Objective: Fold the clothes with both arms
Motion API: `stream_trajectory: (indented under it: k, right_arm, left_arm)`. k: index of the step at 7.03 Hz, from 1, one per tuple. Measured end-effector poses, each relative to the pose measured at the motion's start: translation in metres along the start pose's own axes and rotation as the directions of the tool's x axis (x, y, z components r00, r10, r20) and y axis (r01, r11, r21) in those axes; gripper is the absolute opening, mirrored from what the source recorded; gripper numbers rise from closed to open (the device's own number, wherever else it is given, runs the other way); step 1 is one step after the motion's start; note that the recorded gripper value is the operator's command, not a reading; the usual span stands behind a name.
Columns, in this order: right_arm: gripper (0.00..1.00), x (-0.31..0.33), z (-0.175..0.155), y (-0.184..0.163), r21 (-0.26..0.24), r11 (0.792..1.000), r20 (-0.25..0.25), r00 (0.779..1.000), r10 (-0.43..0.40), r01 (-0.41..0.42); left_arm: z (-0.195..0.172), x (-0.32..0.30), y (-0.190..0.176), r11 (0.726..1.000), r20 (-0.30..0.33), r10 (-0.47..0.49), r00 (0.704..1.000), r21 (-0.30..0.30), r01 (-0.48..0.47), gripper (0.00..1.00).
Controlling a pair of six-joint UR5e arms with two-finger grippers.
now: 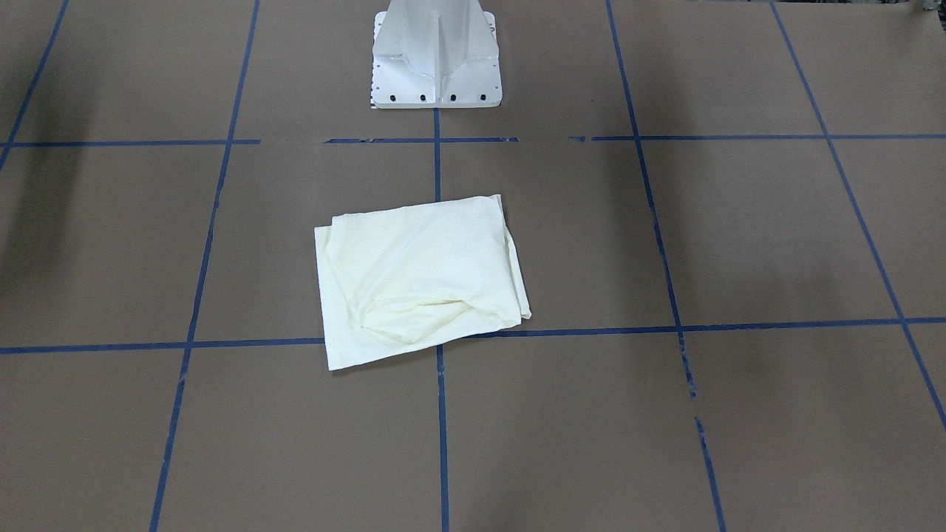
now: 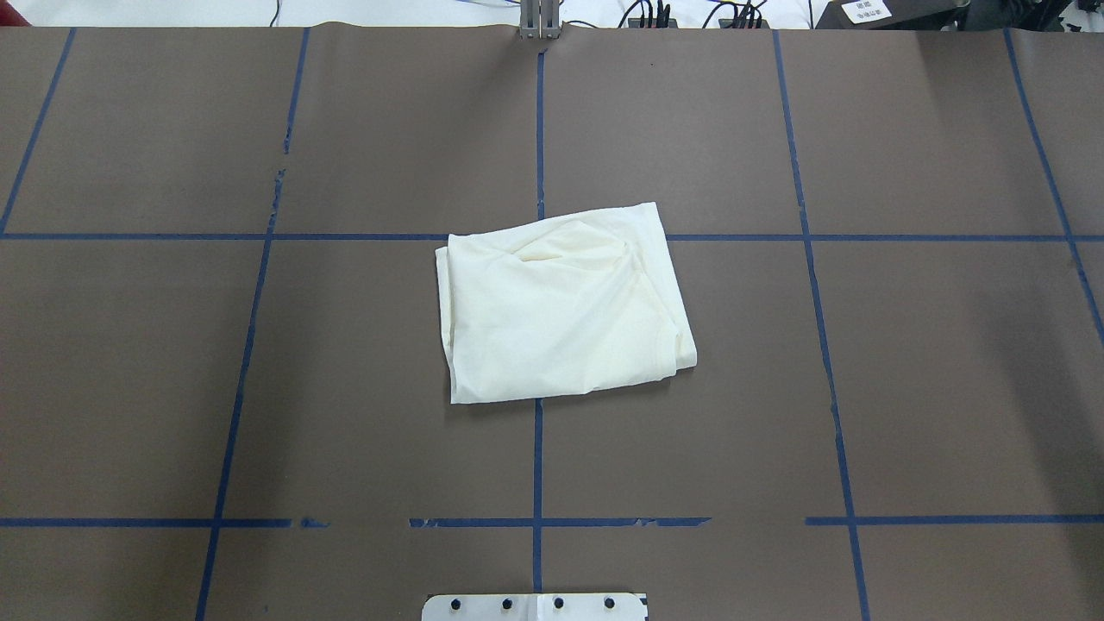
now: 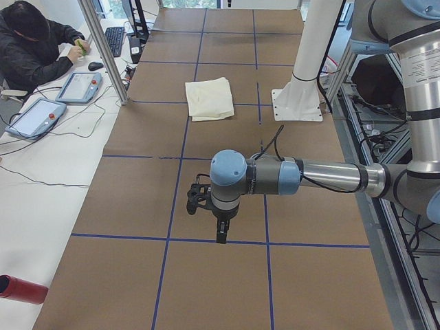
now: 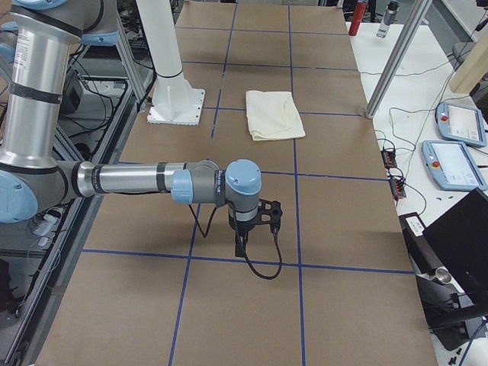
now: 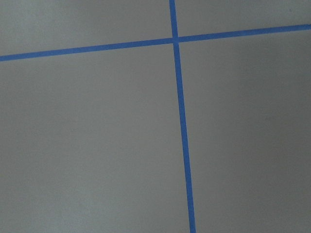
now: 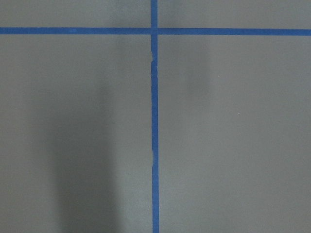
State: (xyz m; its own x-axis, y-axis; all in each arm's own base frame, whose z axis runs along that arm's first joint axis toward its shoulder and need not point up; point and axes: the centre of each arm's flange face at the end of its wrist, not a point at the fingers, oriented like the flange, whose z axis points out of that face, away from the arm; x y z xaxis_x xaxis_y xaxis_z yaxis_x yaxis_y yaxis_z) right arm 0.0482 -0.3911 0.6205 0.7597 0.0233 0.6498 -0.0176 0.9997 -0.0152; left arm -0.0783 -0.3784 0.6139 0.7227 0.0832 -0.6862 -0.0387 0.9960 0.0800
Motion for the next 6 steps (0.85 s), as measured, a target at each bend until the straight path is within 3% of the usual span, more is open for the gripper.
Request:
stream_trajectory:
  k: [3,6]
  right_arm:
    - [1.0,-0.001,-0.001,-0.001,0.003,1.0,0.0,1.0,-0.007,0.007]
    - [1.0,-0.002,-0.002,-0.003,0.006,1.0,0.001,1.0,-0.014,0.014]
  left_arm:
    - [0.007,0.003,-0.002,1.0,-0.004,0.007,1.0,-0.015,-0.008,1.0]
    - [-0.001,0.009,-0.013,0.999,0.001,0.046,0.999,0.021,-0.046,1.0]
